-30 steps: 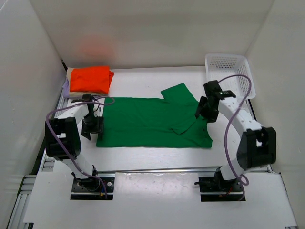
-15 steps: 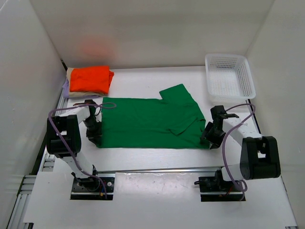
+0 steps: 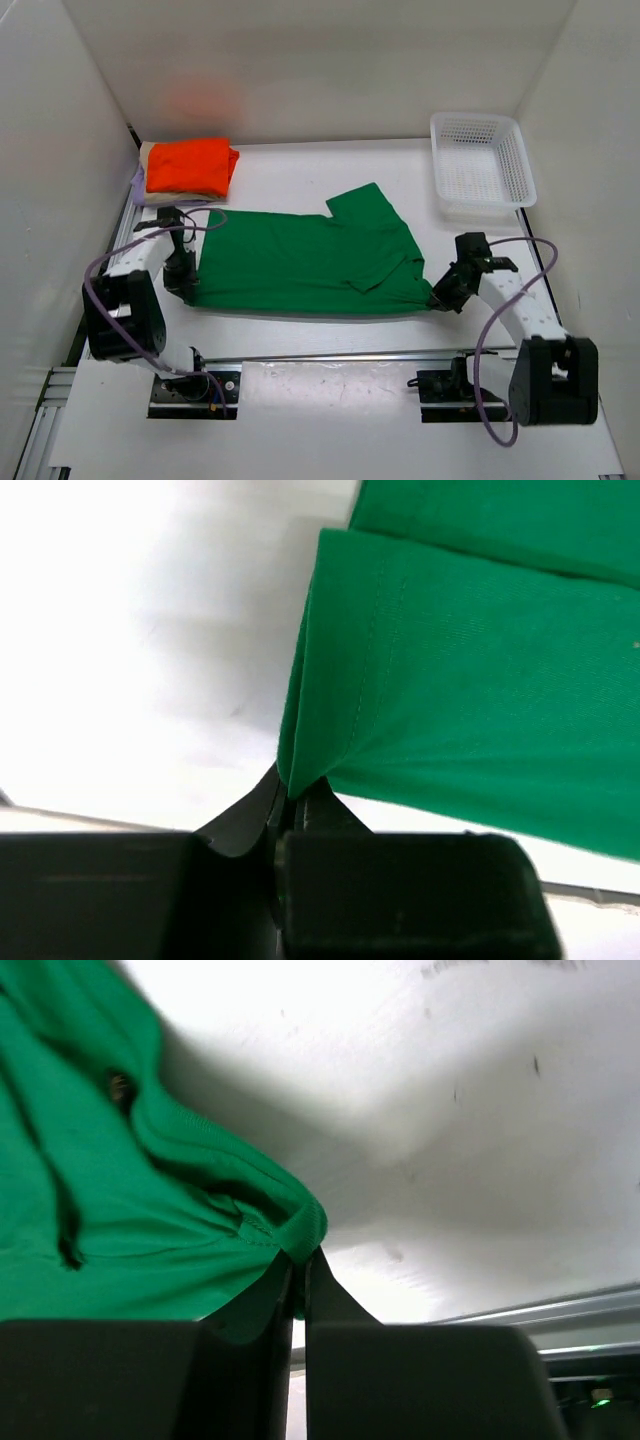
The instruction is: Fold and stack the t-shirts
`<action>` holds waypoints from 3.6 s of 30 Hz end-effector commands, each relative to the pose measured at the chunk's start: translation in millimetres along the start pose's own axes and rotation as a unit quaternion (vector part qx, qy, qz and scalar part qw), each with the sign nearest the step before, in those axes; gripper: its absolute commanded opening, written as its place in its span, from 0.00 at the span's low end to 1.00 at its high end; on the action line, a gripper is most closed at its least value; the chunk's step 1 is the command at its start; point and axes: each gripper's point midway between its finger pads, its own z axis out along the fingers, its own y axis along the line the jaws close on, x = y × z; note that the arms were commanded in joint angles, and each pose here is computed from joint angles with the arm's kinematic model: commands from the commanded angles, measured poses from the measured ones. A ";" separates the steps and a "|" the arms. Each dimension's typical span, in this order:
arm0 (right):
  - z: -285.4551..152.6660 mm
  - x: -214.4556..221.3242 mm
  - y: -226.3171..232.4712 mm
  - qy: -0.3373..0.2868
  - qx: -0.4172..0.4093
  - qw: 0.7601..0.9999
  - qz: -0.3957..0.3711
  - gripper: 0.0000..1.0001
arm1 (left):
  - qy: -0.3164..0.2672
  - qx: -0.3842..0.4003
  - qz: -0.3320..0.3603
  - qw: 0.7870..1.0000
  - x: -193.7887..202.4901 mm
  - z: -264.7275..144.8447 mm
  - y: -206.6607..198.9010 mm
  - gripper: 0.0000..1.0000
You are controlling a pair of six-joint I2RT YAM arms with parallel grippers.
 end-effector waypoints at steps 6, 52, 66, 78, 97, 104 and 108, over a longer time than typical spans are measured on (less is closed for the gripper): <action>-6.1 36.2 -34.5 -0.021 0.060 0.995 0.081 0.00 | 0.053 -0.072 0.008 0.996 64.1 -2.6 27.6 0.16; 9.9 55.2 -64.0 -0.017 0.081 0.995 0.049 0.02 | -0.194 0.113 0.590 0.776 86.3 -38.5 -462.1 0.30; 11.0 55.4 -66.8 -0.020 0.083 0.995 0.049 0.02 | -0.244 0.093 0.511 0.819 -0.5 -72.0 -441.9 0.11; 11.0 55.4 -66.8 -0.020 0.083 0.995 0.049 0.02 | -0.240 0.028 0.451 0.859 -64.5 -54.8 -394.5 0.39; -6.5 28.7 -84.2 -0.118 0.132 0.974 0.142 0.36 | -0.222 -0.038 0.239 0.945 -110.3 -91.4 -153.0 0.72; -50.3 -27.7 -9.9 -0.221 0.017 0.973 0.059 0.68 | -0.186 -0.011 0.078 0.979 -122.8 -58.4 -50.7 0.76; -78.0 -63.6 85.5 -0.225 -0.040 0.967 -0.114 0.76 | -0.175 0.002 0.053 0.983 -143.8 -44.2 -41.4 0.76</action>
